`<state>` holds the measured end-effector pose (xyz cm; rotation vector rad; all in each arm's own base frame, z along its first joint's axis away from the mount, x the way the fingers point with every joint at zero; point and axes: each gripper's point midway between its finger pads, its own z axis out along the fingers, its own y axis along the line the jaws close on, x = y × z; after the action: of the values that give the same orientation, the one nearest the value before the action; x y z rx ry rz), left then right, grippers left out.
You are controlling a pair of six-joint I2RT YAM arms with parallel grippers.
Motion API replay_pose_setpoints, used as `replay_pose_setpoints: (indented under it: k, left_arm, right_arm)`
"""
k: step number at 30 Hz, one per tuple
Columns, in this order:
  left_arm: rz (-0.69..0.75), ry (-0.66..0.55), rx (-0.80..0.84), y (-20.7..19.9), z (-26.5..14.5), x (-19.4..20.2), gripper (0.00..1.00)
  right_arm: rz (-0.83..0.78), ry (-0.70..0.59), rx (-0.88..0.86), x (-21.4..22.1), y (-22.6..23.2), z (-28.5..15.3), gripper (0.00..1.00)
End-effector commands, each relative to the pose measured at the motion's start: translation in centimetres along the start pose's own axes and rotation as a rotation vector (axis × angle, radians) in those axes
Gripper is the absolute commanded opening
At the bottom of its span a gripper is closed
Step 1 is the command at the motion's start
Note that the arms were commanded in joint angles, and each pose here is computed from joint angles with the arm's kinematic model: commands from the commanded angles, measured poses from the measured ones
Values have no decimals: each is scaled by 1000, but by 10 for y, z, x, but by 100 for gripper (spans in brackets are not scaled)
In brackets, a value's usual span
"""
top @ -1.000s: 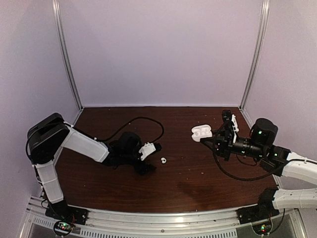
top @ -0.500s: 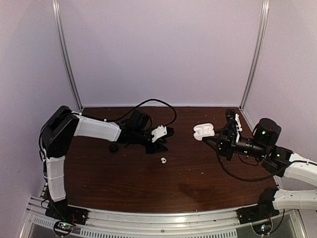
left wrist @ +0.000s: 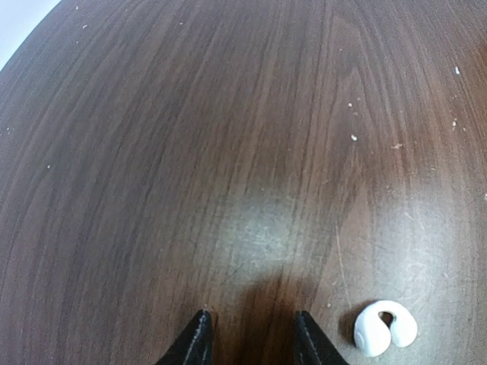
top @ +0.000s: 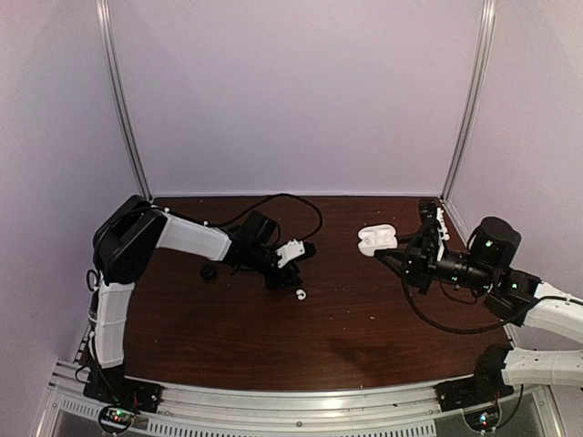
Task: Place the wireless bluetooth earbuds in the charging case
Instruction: Move the right earbud to the center of the board.
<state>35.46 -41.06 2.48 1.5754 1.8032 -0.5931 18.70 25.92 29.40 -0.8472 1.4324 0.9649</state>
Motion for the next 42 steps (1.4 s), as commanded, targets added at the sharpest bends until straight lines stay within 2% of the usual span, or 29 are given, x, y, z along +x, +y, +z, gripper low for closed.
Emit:
replay_pose_setpoints:
  k: [1, 13, 18, 33, 42]
  left_arm:
    - [-22, 20, -21, 3, -1, 3, 38]
    - [-31, 63, 24, -40, -6, 25, 35]
    - [-19, 32, 35, -50, -6, 20, 35]
    - [-64, 92, 61, -81, -20, 41, 34]
    - [-48, 91, 94, -100, -21, 39, 34]
  right_arm:
    - [3, -12, 7, -2, -1, -2, 0]
    - [4, -3, 2, 1, -1, 0, 0]
    - [5, -1, 1, 1, -1, 1, 0]
    - [6, 4, 6, 2, -2, 2, 0]
    - [5, 3, 3, 1, -2, 2, 0]
